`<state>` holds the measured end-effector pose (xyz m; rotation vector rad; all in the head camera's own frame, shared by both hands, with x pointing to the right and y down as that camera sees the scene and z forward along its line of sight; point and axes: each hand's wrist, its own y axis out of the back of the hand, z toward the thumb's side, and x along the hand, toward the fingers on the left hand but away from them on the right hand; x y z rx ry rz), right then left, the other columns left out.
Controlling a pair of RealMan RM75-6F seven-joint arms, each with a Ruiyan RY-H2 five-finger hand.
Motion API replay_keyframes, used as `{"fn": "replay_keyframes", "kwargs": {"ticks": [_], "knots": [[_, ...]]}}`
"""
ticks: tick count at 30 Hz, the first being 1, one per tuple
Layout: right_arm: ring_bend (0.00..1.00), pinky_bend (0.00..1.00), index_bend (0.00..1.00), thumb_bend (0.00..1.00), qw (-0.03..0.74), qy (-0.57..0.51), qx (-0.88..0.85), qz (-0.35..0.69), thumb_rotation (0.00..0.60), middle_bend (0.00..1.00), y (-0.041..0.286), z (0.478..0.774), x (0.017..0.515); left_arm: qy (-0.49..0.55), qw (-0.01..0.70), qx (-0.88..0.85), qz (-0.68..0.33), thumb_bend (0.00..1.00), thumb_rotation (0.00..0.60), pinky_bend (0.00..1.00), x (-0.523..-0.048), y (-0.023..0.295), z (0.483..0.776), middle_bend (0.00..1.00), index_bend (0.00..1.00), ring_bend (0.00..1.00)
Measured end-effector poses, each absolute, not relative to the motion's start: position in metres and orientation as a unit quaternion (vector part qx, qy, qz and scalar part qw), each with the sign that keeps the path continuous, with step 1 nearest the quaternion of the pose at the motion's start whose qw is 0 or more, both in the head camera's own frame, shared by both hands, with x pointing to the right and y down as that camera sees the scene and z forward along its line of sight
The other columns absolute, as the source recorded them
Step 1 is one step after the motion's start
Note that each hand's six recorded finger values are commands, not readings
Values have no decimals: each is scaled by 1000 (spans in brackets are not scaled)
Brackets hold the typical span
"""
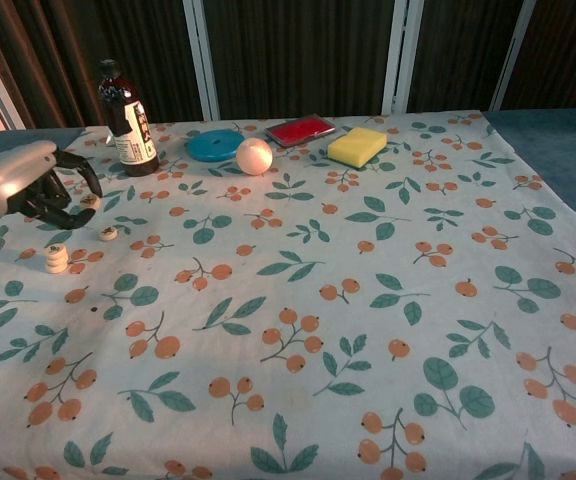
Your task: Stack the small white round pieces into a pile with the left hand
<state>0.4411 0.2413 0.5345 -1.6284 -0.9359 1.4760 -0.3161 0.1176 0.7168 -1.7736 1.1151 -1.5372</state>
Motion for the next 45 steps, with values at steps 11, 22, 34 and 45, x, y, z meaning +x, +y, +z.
{"fn": "replay_keyframes", "kwargs": {"ticks": [11,22,34,45], "knots": [[0,0,0,118,368,-362,-635,575,600,0,241,536,440,393,241,-650,-604,408,600,1000,-345,137,728,1000,545,1000],[0,0,0,117,366,-364,-635,575,600,0,241,535,441,388,238,-647,-612,408,600,1000,-349,138,736,1000,544,1000],[0,0,0,118,368,-361,-634,576,600,0,241,537,440,389,229,-643,-619,408,600,1000,-360,138,739,1000,532,1000],[0,0,0,118,369,-362,-632,577,600,0,241,536,441,385,226,-643,-622,408,600,1000,-363,140,743,1000,479,1000]]}}
